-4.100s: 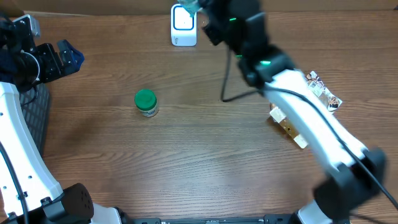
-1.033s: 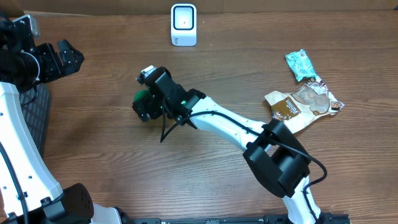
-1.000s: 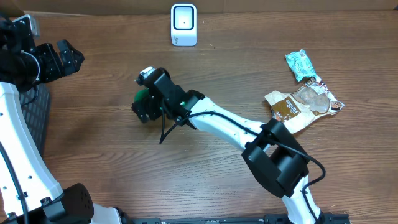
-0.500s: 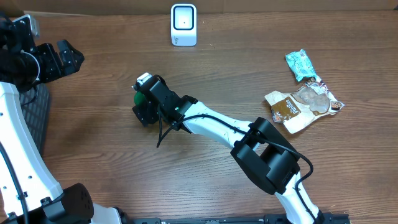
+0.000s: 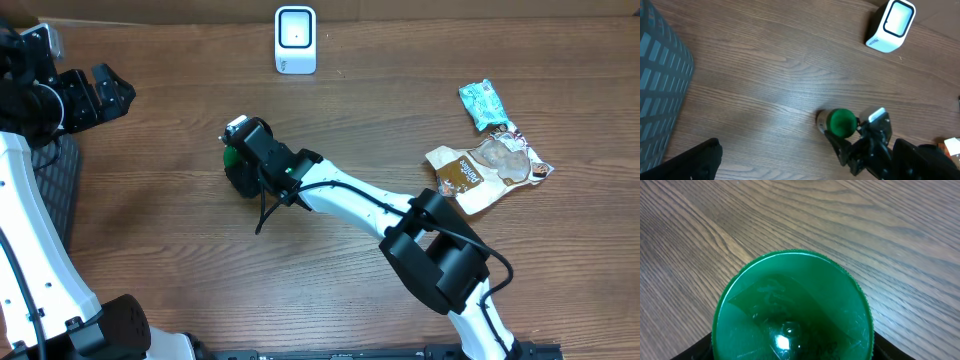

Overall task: Scan the item barcode
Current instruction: 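Grasp the green-lidded jar from above with the right gripper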

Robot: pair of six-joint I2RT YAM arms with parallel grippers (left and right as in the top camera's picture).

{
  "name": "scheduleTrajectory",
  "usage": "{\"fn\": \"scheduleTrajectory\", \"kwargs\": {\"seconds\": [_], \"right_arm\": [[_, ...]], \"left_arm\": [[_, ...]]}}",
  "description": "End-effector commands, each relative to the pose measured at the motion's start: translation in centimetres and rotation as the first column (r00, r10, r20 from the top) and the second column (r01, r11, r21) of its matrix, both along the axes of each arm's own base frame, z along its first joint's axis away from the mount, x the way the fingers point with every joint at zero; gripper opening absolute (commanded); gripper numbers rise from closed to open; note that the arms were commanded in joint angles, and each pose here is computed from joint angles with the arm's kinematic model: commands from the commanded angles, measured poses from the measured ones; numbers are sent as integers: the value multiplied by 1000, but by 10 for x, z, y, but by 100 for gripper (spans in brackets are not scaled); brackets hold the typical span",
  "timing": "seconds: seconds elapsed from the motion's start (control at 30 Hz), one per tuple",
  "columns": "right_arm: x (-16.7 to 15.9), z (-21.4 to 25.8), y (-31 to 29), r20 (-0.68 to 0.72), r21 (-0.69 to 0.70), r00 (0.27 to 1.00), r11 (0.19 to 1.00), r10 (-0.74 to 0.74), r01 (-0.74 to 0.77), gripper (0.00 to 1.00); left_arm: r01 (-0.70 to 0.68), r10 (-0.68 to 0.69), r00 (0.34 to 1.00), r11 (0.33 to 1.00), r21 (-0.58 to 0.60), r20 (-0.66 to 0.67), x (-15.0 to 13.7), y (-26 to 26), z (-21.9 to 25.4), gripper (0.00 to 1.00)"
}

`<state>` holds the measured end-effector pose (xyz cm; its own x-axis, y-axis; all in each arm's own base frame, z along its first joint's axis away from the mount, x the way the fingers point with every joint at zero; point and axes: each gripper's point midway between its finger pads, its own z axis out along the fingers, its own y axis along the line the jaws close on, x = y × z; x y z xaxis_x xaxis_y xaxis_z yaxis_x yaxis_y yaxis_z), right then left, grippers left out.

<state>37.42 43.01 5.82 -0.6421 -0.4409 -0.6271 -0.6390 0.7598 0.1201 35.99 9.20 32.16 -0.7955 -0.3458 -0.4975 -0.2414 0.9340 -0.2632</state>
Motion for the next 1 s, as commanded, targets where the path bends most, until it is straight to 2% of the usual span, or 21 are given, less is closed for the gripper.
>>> {"fn": "scheduleTrajectory", "kwargs": {"seconds": [0.0, 0.2, 0.33, 0.47, 0.67, 0.77, 0.97], "right_arm": [[9, 77, -5, 93, 89, 996, 996, -20, 12, 51], [5, 110, -37, 113, 35, 994, 999, 3, -7, 43], [1, 113, -68, 79, -44, 996, 999, 32, -28, 42], [-10, 91, -98, -20, -138, 991, 981, 132, -133, 42], [-28, 60, -109, -117, -92, 954, 953, 277, -288, 46], [-34, 47, -109, -137, -54, 944, 949, 300, -309, 50], [-40, 19, -115, -162, -68, 941, 948, 298, -312, 55]], "left_arm": [[26, -26, 999, 1000, 13, 25, 0, -4, 8, 100], [26, -26, 999, 1000, 13, 25, 0, -4, 8, 100], [26, -26, 999, 1000, 13, 25, 0, -4, 8, 100], [26, -26, 999, 1000, 13, 25, 0, -4, 8, 100], [26, -26, 999, 1000, 13, 25, 0, -4, 8, 100], [26, -26, 999, 1000, 13, 25, 0, -4, 8, 100], [26, -26, 999, 1000, 13, 25, 0, -4, 8, 100]]}}
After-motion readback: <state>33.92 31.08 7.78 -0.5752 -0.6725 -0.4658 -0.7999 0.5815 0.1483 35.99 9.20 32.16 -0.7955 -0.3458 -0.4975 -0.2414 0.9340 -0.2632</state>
